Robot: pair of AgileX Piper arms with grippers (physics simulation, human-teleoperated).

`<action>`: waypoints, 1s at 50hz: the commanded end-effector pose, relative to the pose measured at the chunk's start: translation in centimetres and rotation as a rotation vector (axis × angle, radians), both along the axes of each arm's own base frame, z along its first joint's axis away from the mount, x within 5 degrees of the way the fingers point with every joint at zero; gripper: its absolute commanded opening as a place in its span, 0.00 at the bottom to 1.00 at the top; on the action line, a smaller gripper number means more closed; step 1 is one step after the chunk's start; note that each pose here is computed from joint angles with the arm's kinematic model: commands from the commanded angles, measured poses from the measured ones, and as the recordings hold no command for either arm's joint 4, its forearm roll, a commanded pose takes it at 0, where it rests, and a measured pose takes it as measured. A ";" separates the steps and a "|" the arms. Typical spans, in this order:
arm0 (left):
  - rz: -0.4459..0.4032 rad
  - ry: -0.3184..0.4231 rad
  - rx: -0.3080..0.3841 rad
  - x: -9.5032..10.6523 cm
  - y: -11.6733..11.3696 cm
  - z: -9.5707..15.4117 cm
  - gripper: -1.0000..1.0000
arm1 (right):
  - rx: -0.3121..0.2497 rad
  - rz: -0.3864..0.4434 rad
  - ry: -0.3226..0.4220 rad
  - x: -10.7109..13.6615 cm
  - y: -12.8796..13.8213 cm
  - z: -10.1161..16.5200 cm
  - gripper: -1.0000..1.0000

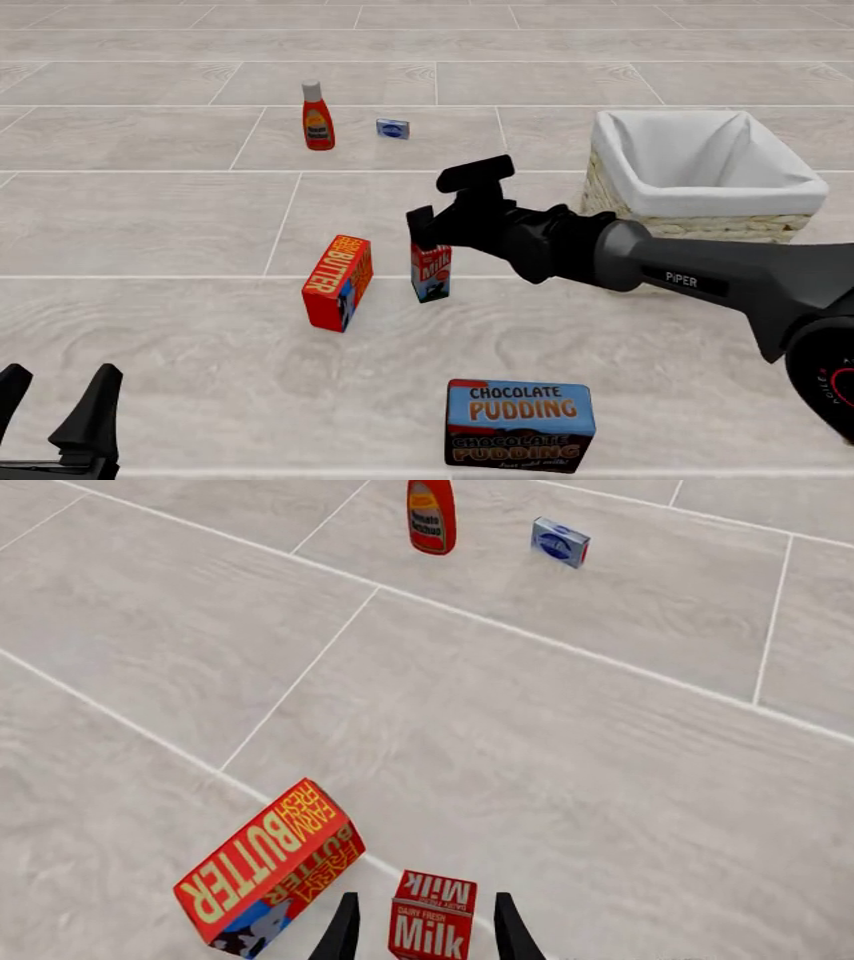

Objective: Pick the milk and place it in the basket.

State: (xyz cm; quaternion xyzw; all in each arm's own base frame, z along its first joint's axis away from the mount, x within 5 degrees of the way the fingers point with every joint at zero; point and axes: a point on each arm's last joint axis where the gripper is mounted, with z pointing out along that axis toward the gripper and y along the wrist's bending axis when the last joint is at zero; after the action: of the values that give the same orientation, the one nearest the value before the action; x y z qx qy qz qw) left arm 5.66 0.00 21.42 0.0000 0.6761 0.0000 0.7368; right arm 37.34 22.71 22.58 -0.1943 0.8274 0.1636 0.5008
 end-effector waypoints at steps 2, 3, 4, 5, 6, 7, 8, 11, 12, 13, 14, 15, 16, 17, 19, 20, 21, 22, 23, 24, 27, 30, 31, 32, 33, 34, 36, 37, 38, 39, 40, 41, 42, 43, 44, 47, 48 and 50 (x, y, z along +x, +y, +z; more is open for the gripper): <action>0.000 0.000 0.000 0.0 0.0 0.0 1.00 | -0.003 -0.012 0.027 0.5 0.0 -1.8 1.00; 0.000 0.000 0.000 0.0 0.0 0.0 1.00 | -0.004 -0.012 0.030 0.5 0.0 -1.9 1.00; 0.000 0.000 0.000 0.0 0.0 0.0 1.00 | -0.004 -0.012 0.030 0.5 0.0 -1.9 1.00; 0.000 0.000 0.000 0.0 0.0 0.0 1.00 | -0.004 -0.011 0.032 0.5 0.1 -2.1 1.00; 0.000 0.000 0.000 0.0 0.0 0.0 1.00 | -0.005 -0.012 0.034 0.6 0.1 -2.3 1.00; 0.000 0.000 0.000 0.0 0.0 0.0 1.00 | -0.004 -0.013 0.036 0.6 0.1 -2.4 1.00; 0.000 0.000 0.000 0.0 0.0 0.0 1.00 | -0.004 -0.014 0.040 0.6 0.2 -2.6 1.00; 0.000 0.000 0.000 0.0 0.0 0.0 1.00 | -0.003 -0.014 0.045 0.7 0.3 -2.9 1.00; 0.000 0.000 0.000 0.0 0.0 0.0 1.00 | -0.001 -0.014 0.047 0.7 0.3 -3.0 1.00; 0.000 0.000 0.000 0.0 0.0 0.0 1.00 | -0.003 -0.015 0.047 0.8 0.3 -3.0 1.00; 0.000 0.000 0.000 0.0 0.0 0.0 1.00 | -0.002 -0.015 0.050 0.8 0.3 -3.2 1.00; 0.000 0.000 0.000 0.0 0.0 0.0 1.00 | -0.002 -0.016 0.052 0.8 0.4 -3.3 1.00; 0.000 0.000 0.000 0.0 0.0 0.0 1.00 | -0.003 -0.017 0.054 1.0 0.4 -3.5 1.00; 0.000 0.000 0.000 0.0 0.0 0.0 1.00 | -0.003 -0.017 0.054 1.0 0.4 -3.5 1.00; 0.000 0.000 0.000 0.0 0.0 0.0 1.00 | -0.003 -0.018 0.059 1.0 0.5 -3.8 1.00; 0.000 0.000 0.000 0.0 0.0 0.0 1.00 | -0.004 -0.018 0.061 1.1 0.5 -4.1 1.00; 0.000 0.000 0.000 0.0 0.0 0.0 1.00 | -0.004 -0.018 0.064 1.1 0.6 -4.2 1.00; 0.000 0.000 0.000 0.0 0.0 0.0 1.00 | -0.003 -0.018 0.068 1.2 0.7 -4.4 1.00; 0.000 0.000 0.000 0.0 0.0 0.0 1.00 | -0.004 -0.019 0.070 1.2 0.7 -4.6 1.00; 0.000 0.000 0.000 0.0 0.0 0.0 1.00 | -0.004 -0.020 0.072 1.3 0.7 -4.8 1.00; 0.000 0.000 0.000 0.0 0.0 0.0 1.00 | -0.004 -0.026 0.078 1.6 0.6 -5.2 1.00; 0.000 0.000 0.000 0.0 0.0 0.0 1.00 | -0.004 -0.029 0.083 1.7 0.7 -5.5 1.00; 0.000 0.000 0.000 0.0 0.0 0.0 1.00 | -0.004 -0.029 0.086 1.8 0.7 -5.7 1.00; 0.000 0.000 0.000 0.0 0.0 0.0 1.00 | -0.005 -0.030 0.088 1.8 0.7 -5.9 1.00; 0.000 0.000 0.000 0.0 0.0 0.0 1.00 | -0.005 -0.030 0.089 1.8 0.7 -6.0 1.00; 0.000 0.000 0.000 0.0 0.0 0.0 1.00 | -0.004 -0.029 0.094 1.8 0.9 -6.2 1.00; 0.000 0.000 0.000 0.0 0.0 0.0 1.00 | -0.005 -0.029 0.097 1.8 0.9 -6.5 1.00; 0.000 0.000 0.000 0.0 0.0 0.0 1.00 | -0.005 -0.029 0.100 1.8 1.0 -6.6 1.00; 0.000 0.000 0.000 0.0 0.0 0.0 1.00 | -0.005 -0.029 0.100 1.8 1.0 -6.6 1.00; 0.000 0.000 0.000 0.0 0.0 0.0 1.00 | -0.005 -0.028 0.102 1.8 1.1 -6.7 1.00; 0.000 0.000 0.000 0.0 0.0 0.0 1.00 | -0.005 -0.027 0.105 1.8 1.1 -6.9 1.00; 0.000 0.000 0.000 0.0 0.0 0.0 1.00 | -0.005 -0.027 0.106 1.8 1.2 -7.0 1.00; 0.000 0.000 0.000 0.0 0.0 0.0 1.00 | -0.004 -0.027 0.108 1.8 1.2 -7.1 1.00; 0.000 0.000 0.000 0.0 0.0 0.0 1.00 | -0.004 -0.027 0.111 1.8 1.3 -7.2 1.00; 0.000 0.000 0.000 0.0 0.0 0.0 1.00 | -0.004 -0.028 0.111 1.9 1.3 -7.3 1.00; 0.000 0.000 0.000 0.0 0.0 0.0 1.00 | -0.002 -0.028 0.117 1.8 1.4 -7.7 1.00; 0.000 0.000 0.000 0.0 0.0 0.0 1.00 | -0.002 -0.028 0.117 1.8 1.4 -7.7 1.00; 0.000 0.000 0.000 0.0 0.0 0.0 1.00 | -0.001 -0.029 0.120 1.8 1.4 -7.9 1.00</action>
State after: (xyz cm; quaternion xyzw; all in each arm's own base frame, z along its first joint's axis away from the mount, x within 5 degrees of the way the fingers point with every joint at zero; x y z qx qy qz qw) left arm 5.66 0.00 21.42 0.0000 0.6761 0.0000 0.7368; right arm 39.11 23.86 15.75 -0.1751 0.8552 0.1654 0.4589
